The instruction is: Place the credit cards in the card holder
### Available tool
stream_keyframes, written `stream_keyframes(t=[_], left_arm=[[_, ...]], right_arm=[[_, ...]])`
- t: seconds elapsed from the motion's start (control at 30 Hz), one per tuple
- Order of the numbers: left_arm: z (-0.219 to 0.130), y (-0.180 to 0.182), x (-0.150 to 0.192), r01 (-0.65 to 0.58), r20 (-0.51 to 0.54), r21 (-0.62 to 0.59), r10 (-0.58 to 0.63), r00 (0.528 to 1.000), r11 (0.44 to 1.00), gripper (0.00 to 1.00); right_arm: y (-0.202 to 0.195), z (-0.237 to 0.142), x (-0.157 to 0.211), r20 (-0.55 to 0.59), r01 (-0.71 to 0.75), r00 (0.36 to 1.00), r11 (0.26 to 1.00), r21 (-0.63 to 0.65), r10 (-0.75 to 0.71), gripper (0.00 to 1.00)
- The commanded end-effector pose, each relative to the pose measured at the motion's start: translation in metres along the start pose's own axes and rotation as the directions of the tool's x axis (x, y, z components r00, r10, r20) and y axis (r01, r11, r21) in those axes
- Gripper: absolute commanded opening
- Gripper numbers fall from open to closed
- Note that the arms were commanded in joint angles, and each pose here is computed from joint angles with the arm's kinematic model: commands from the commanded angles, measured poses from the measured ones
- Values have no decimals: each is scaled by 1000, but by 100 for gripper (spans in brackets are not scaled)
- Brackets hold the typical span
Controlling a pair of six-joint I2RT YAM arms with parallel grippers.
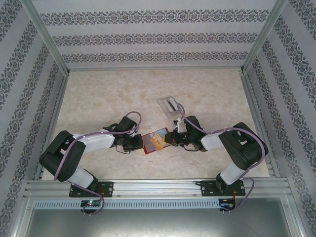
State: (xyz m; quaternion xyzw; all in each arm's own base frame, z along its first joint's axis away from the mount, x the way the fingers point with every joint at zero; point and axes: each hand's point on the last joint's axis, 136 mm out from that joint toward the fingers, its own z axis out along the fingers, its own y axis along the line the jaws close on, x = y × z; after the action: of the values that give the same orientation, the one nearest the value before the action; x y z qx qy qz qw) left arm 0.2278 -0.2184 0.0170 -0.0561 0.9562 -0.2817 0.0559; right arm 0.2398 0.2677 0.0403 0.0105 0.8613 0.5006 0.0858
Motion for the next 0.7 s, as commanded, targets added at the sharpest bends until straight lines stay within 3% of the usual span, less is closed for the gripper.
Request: stream_keyframes(t=[0.0,0.67], left_arm=[[0,3,2,-16,1,-23,16,1000,1000,1],[-1,2,2,-6,-1,-23,6,1000,1000,0]], right_arm=[[-8,6,-2,16,22,1000,1000,12,-23,0],[-10,25,-10,54,19,998,999,-35,-17,0]])
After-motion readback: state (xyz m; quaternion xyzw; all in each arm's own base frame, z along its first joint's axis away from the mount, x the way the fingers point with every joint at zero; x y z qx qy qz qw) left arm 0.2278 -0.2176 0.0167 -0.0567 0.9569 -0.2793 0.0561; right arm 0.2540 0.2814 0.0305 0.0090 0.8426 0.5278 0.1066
